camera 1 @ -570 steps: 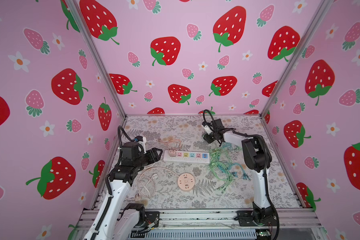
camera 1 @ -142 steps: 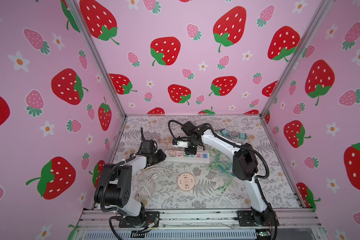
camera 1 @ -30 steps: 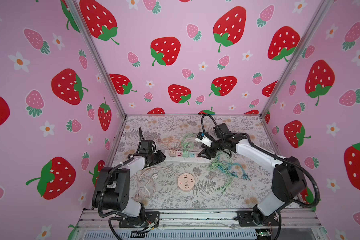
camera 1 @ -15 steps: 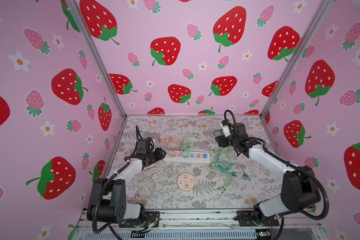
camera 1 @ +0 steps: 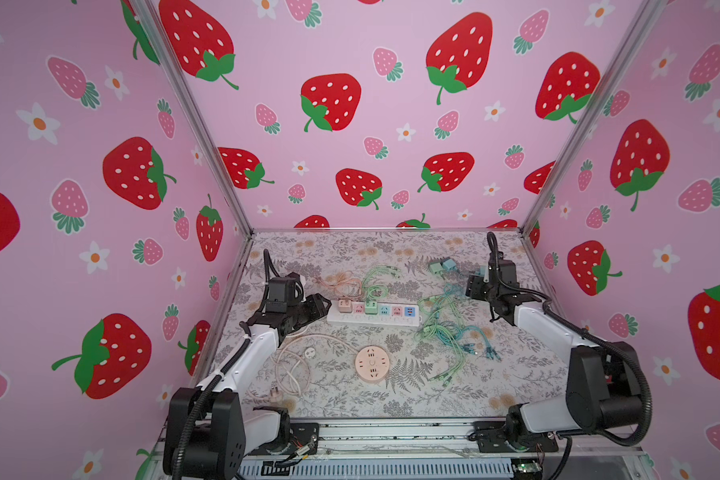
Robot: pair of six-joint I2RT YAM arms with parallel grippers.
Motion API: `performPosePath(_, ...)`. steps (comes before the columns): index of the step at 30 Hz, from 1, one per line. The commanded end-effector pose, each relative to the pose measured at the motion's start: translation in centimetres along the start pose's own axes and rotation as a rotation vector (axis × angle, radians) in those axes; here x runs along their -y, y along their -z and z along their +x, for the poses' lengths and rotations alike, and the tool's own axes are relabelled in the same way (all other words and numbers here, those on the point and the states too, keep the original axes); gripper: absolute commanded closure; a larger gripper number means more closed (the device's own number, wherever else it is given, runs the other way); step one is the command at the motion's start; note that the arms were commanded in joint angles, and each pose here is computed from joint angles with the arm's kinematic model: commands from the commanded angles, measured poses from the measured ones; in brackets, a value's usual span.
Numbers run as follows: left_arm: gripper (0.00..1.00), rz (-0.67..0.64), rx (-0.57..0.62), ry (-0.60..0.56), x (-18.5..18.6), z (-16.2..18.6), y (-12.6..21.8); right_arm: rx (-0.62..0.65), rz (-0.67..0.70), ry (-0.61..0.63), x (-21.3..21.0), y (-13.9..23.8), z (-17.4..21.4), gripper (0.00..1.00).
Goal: Insert the plug
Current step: 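Move the right gripper to the teal chargers and grasp a dark-topped charger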
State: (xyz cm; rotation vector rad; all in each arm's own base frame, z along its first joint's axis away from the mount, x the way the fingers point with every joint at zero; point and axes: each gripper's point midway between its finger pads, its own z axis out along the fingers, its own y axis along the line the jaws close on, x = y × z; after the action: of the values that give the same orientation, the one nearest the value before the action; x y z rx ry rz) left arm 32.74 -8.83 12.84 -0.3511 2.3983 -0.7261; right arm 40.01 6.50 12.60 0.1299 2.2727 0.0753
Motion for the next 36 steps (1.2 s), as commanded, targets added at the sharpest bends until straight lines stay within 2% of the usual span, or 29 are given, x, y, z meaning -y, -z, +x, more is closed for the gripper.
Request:
performPosePath(1, 0.41, 0.02, 0.02, -0.017, 1.2, -0.9, 1.4, 0.029, 0.049, -0.113, 1.7, -0.1, -0.2, 0.24)
performPosePath(9, 0.36, 0.142, 0.04, -0.046, 4.2, -1.3, 3.5, -0.044, 0.087, -0.258, 3.0, -2.9, 1.5, 0.22)
performPosePath(17, 0.32, 0.152, 0.065, -0.083, 5.3, -1.5, 5.6, -0.075, 0.14, -0.368, 3.5, -5.1, 2.4, 0.23)
performPosePath(23, 0.31, 0.16, 0.095, -0.105, 5.9, -1.6, 7.1, -0.066, 0.197, -0.451, 4.3, -5.9, 2.8, 0.28)
performPosePath(36, 0.31, 0.133, 0.119, -0.139, 5.9, -1.7, 8.5, -0.073, 0.228, -0.482, 4.6, -8.1, 3.5, 0.3)
